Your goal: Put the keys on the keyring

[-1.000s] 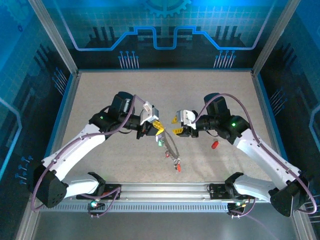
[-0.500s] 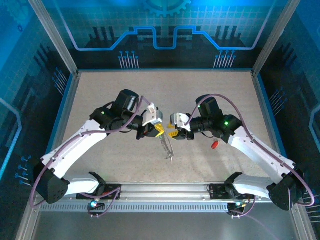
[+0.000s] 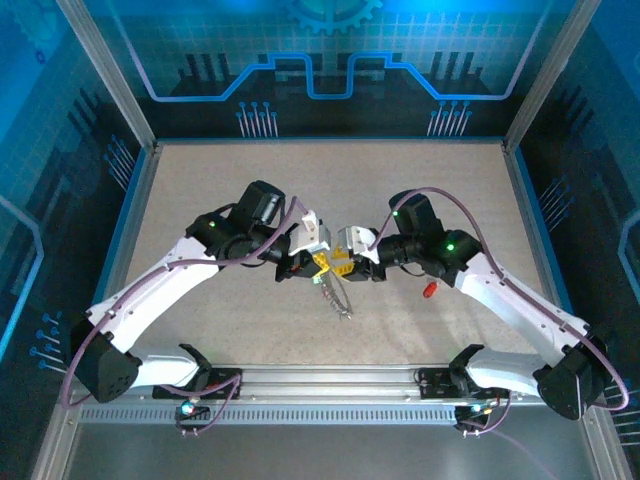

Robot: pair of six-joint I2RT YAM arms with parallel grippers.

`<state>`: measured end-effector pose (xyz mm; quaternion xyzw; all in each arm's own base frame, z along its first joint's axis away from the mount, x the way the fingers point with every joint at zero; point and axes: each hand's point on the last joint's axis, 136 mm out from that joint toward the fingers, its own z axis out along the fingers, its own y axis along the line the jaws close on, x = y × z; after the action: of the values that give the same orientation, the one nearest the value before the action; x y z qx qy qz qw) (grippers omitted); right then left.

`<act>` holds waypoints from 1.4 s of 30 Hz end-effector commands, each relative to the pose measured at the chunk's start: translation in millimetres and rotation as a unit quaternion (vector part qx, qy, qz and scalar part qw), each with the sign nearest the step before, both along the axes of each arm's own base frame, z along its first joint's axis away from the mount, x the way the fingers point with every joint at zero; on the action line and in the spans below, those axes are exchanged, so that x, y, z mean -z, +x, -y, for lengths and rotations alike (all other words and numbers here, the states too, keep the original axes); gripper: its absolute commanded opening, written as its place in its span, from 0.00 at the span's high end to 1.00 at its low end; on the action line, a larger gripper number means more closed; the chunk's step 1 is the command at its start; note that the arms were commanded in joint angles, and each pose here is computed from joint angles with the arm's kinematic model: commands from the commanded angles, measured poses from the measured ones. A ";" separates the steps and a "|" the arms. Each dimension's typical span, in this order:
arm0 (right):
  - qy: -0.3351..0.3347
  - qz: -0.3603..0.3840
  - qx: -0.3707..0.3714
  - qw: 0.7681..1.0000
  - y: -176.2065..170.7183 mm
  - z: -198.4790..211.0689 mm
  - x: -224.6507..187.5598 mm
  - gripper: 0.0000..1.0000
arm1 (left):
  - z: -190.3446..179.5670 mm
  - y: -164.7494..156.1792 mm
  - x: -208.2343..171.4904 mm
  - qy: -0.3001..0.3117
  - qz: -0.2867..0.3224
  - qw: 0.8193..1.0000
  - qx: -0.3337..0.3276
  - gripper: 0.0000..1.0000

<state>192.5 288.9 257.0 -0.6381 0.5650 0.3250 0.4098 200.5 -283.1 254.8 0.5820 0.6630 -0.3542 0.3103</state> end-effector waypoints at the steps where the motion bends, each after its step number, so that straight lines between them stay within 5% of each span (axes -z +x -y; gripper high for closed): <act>1: -0.001 -0.013 -0.004 1.000 -1.8 -6.1 0.7 0.74 | 4.4 -0.9 -19.4 -0.017 0.029 0.999 0.015 1.00; 6: 0.001 -0.019 -0.003 1.000 -1.1 -7.5 2.3 0.80 | 5.5 -1.0 -19.3 -0.017 0.029 0.999 0.017 1.00; 10: 0.006 -0.030 -0.006 1.000 -1.7 -9.8 1.2 1.00 | 6.6 -0.6 -19.0 -0.017 0.033 0.999 0.019 1.00; 13: 0.014 -0.036 0.001 0.999 0.2 -11.4 1.2 1.00 | 6.0 0.3 -20.7 -0.020 0.040 0.999 0.017 1.00; 17: 0.057 -0.030 0.023 0.998 4.8 -11.8 -7.2 1.00 | -0.8 -2.6 -23.4 -0.013 0.057 0.998 0.010 0.75; 20: 0.106 -0.016 0.032 0.994 6.8 -11.1 -19.6 1.00 | -8.8 -8.3 -21.8 -0.010 0.069 0.998 0.005 0.69; 29: 0.198 0.012 0.084 0.976 17.2 -5.7 -35.0 1.00 | -24.5 -5.1 -10.1 0.005 0.074 0.996 -0.056 0.73; 42: 0.204 -0.007 0.090 0.975 15.0 -8.2 -30.6 1.00 | -15.8 -1.1 -13.4 -0.024 0.078 0.995 -0.055 0.79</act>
<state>210.6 296.4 270.7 -0.4913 0.5672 0.3952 0.5298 200.4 -261.0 265.8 0.5619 0.6688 -0.2923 0.3893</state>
